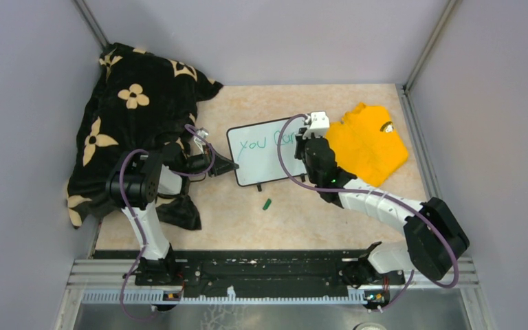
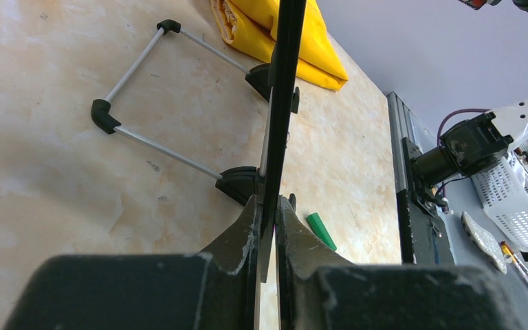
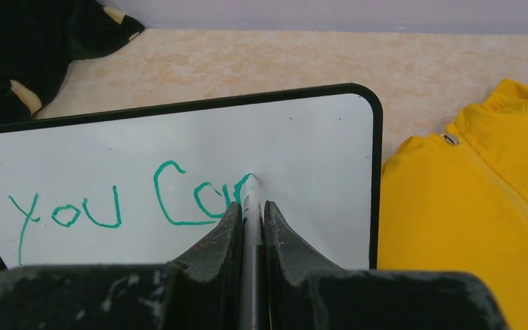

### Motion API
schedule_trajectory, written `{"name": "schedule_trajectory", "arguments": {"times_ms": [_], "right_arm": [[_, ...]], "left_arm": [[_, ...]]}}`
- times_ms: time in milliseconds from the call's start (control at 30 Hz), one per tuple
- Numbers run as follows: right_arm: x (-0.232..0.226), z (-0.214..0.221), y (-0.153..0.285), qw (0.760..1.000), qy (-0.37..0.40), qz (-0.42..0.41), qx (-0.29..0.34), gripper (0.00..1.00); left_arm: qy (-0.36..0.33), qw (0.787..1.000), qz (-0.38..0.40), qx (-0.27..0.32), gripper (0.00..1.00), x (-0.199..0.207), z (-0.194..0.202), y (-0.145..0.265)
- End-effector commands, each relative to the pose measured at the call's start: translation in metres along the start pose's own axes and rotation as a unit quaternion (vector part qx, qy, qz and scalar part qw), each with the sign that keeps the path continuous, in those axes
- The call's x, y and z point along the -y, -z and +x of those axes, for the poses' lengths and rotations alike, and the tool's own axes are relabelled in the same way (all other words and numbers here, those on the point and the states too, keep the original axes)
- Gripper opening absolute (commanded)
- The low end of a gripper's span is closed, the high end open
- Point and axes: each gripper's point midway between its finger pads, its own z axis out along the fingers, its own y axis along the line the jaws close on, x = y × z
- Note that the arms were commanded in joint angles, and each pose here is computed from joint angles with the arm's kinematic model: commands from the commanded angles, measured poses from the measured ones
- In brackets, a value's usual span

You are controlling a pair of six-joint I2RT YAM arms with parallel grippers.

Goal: Write a sentence on the whiteboard

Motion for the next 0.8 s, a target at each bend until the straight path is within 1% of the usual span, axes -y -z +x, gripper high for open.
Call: {"name": "schedule_trajectory", "arguments": {"times_ms": [0, 767], "right_arm": [[0.013, -0.014, 0.000, 0.999, -0.011, 0.023, 0.018, 0.00], [0.019, 0.009, 0.011, 1.000, -0.012, 0.022, -0.008, 0.00]], "left_arm": [[0.015, 1.000, -0.003, -0.011, 0.00, -0.001, 0.007, -0.001], [0.013, 1.000, -0.001, -0.012, 0.00, 0.000, 0.006, -0.002]]}}
